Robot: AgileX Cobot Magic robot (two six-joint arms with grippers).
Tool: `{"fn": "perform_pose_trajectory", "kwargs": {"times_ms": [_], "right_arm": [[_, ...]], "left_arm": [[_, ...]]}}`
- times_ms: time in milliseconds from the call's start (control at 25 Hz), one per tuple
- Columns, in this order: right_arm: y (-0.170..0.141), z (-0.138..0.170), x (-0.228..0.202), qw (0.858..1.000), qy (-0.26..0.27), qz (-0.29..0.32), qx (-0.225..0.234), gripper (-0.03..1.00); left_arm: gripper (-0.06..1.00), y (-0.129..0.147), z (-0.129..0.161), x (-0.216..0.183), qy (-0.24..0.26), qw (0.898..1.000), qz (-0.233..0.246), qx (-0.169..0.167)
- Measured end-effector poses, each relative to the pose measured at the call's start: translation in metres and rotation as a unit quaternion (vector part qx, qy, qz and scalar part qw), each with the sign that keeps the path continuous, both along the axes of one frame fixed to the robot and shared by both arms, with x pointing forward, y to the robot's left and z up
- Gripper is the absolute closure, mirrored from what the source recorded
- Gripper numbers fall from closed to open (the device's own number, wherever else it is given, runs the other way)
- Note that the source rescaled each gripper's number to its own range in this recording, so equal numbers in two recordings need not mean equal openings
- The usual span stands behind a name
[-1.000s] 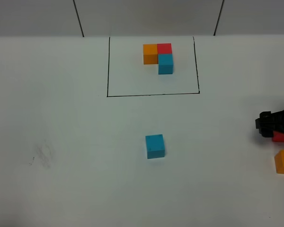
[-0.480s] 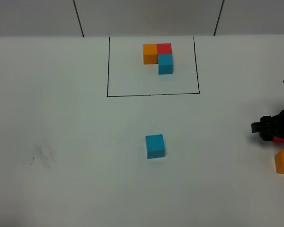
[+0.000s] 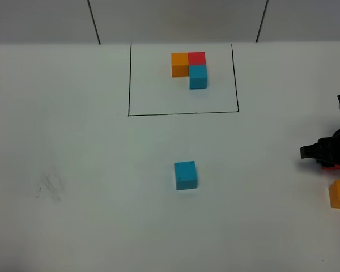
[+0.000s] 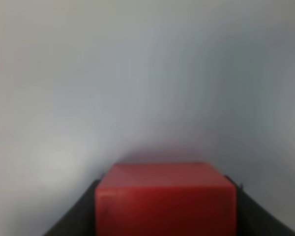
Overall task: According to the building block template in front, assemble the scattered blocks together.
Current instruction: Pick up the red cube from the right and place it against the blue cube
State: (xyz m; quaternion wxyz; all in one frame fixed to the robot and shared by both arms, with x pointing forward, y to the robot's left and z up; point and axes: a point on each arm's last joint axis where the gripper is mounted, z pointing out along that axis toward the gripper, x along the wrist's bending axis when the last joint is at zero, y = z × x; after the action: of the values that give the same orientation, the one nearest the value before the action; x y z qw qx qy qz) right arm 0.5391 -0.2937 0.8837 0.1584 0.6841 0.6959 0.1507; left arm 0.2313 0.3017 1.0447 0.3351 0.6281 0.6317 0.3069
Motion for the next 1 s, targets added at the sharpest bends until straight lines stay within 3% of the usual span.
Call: {"fn": "perform_pose_trajectory", "kwargs": {"times_ms": [160, 440, 800, 1000], "right_arm": [[0.001, 0.005, 0.000, 1.000, -0.009, 0.002, 0.000, 0.53], [0.017, 0.051, -0.001, 0.997, -0.070, 0.027, 0.003, 0.53], [0.061, 0.129, 0.001, 0.987, -0.130, 0.089, 0.011, 0.53], [0.089, 0.145, 0.000, 0.982, -0.148, 0.109, 0.035, 0.53]], "left_arm": [[0.94, 0.000, 0.000, 0.000, 0.000, 1.000, 0.000, 0.000], [0.94, 0.000, 0.000, 0.000, 0.000, 1.000, 0.000, 0.000], [0.94, 0.000, 0.000, 0.000, 0.000, 1.000, 0.000, 0.000], [0.94, 0.000, 0.000, 0.000, 0.000, 1.000, 0.000, 0.000]]}}
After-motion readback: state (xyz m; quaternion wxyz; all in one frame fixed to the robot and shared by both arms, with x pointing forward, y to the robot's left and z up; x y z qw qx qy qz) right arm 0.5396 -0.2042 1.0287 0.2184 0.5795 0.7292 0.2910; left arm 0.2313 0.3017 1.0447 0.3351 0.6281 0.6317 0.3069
